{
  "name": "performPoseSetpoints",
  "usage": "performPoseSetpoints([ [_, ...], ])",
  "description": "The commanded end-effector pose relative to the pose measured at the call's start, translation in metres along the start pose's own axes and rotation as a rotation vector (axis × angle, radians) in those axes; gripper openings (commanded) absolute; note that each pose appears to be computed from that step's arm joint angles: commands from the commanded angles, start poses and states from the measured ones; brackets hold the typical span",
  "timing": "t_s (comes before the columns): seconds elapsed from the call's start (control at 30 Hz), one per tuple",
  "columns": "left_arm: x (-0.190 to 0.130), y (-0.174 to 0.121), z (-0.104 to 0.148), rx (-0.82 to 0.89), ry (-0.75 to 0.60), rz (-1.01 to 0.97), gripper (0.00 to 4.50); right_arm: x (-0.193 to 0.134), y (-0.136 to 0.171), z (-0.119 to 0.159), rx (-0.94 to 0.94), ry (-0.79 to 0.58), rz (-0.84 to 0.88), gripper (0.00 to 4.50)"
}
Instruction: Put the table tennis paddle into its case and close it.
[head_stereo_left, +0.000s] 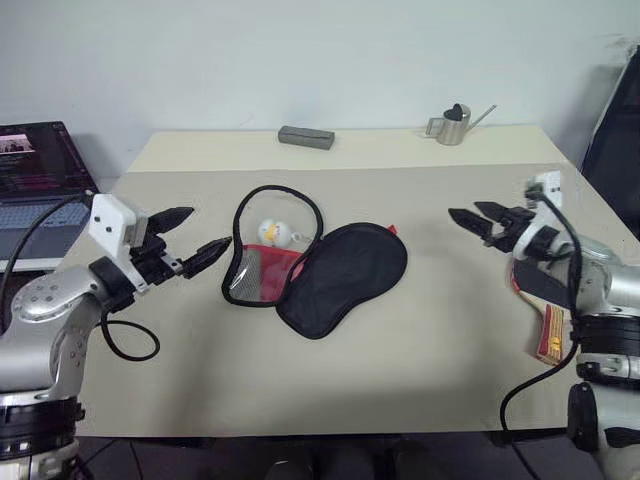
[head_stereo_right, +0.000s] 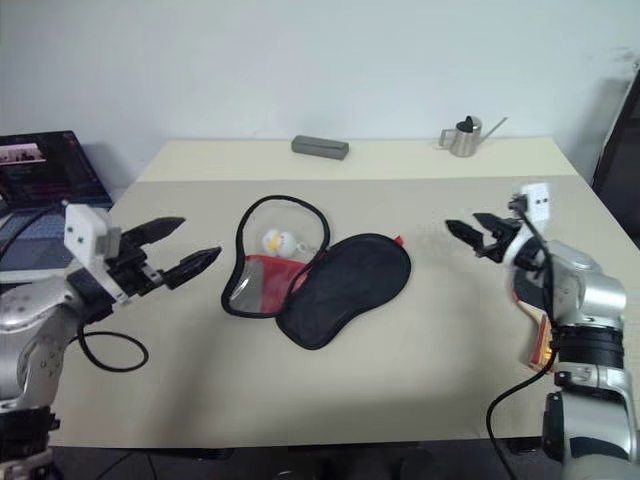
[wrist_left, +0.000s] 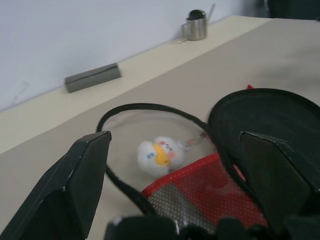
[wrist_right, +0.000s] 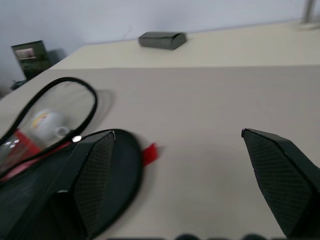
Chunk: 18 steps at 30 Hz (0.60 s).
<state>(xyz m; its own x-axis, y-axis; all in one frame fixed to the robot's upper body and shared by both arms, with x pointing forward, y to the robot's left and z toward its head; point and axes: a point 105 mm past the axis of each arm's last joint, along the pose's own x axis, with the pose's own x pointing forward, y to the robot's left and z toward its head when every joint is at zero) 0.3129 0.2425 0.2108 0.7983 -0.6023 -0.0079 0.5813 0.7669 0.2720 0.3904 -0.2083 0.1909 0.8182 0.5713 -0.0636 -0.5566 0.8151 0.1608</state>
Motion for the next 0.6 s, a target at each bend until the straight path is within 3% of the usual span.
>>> performPoseSetpoints([
  [0.03, 0.004, -0.012, 0.006, 0.0, 0.005, -0.105, 4.5, 0.01, 0.022, 0.001, -0.046, 0.042, 0.04, 4.45],
  [0.27, 0.011, -0.021, 0.007, -0.026, 0.01, -0.198, 4.5, 0.034, 0.047, -0.028, -0.044, 0.188, 0.073, 4.45],
  [0.6, 0.015, -0.026, 0.007, -0.026, 0.002, -0.216, 4.5, 0.058, 0.062, -0.04, -0.018, 0.224, 0.069, 4.45],
])
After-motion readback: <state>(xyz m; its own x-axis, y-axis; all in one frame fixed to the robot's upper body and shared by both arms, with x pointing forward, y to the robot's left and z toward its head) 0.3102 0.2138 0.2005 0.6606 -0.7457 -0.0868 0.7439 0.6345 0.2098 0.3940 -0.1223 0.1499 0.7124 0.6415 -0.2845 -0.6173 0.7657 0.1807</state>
